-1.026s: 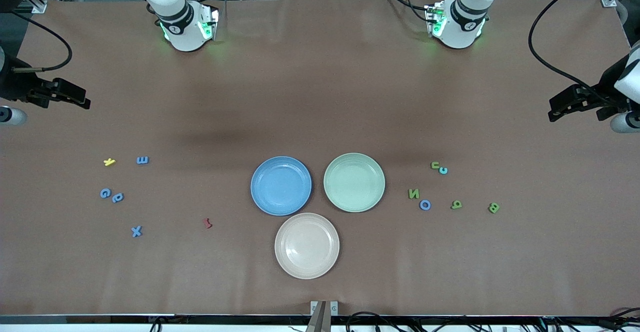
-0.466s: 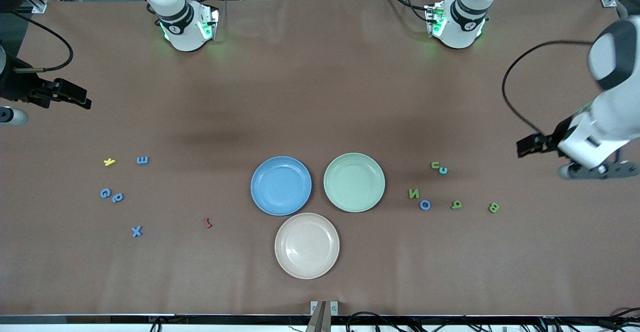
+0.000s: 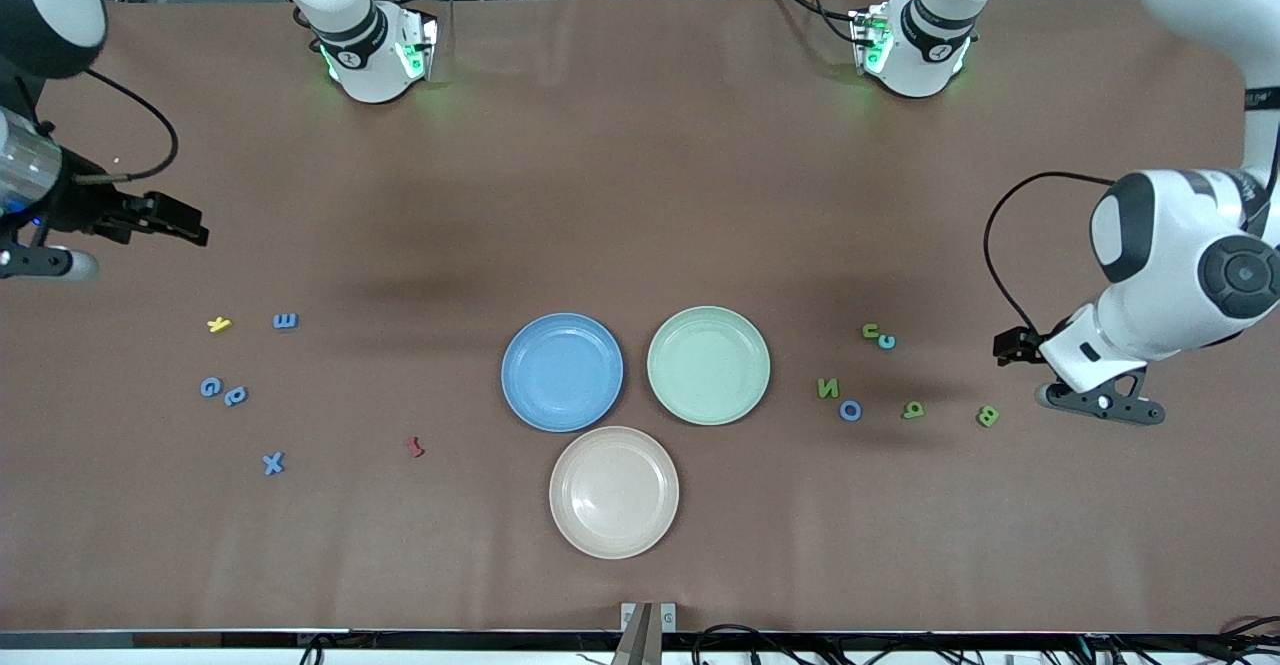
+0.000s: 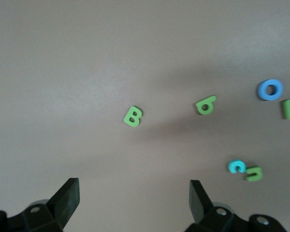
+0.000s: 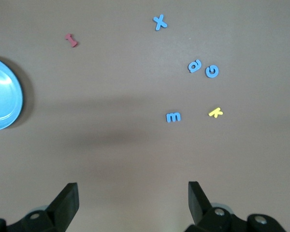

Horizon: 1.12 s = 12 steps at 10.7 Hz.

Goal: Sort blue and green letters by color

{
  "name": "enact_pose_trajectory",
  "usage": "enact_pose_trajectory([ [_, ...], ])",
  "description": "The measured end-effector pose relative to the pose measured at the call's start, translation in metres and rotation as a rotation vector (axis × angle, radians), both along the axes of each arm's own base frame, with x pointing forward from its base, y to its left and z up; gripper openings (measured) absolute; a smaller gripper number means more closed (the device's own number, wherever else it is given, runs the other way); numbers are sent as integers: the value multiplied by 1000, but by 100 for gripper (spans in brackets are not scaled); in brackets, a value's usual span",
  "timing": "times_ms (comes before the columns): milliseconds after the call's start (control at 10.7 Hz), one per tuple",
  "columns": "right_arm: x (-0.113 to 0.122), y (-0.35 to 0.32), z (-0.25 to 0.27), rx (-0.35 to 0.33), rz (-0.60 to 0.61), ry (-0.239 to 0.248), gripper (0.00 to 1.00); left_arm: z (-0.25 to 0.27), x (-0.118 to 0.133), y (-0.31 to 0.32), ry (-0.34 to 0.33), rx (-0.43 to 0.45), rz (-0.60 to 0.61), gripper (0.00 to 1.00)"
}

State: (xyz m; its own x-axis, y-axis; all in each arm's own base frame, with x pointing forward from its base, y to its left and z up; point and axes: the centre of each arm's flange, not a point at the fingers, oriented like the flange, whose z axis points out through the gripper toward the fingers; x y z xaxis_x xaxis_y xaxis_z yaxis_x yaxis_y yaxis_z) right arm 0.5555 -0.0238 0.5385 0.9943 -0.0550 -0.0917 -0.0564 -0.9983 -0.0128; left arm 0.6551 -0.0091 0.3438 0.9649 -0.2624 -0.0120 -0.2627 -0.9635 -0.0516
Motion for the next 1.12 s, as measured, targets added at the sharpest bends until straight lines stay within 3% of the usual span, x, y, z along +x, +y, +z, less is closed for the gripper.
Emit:
enact_pose_trajectory([
  [560,19,-101,-127,19,108,-56,100,-127,16,23,-34,-22,-248,100],
  [653,26,-113,-149,18,142,-69,100,-138,16,25,-27,-25,-256,95],
  [840,41,-124,-190,-16,208,-99,100,-143,17,26,-25,-24,-280,94],
  [1120,66,-139,-231,-90,290,-88,100,-147,21,35,-24,-19,-316,94],
])
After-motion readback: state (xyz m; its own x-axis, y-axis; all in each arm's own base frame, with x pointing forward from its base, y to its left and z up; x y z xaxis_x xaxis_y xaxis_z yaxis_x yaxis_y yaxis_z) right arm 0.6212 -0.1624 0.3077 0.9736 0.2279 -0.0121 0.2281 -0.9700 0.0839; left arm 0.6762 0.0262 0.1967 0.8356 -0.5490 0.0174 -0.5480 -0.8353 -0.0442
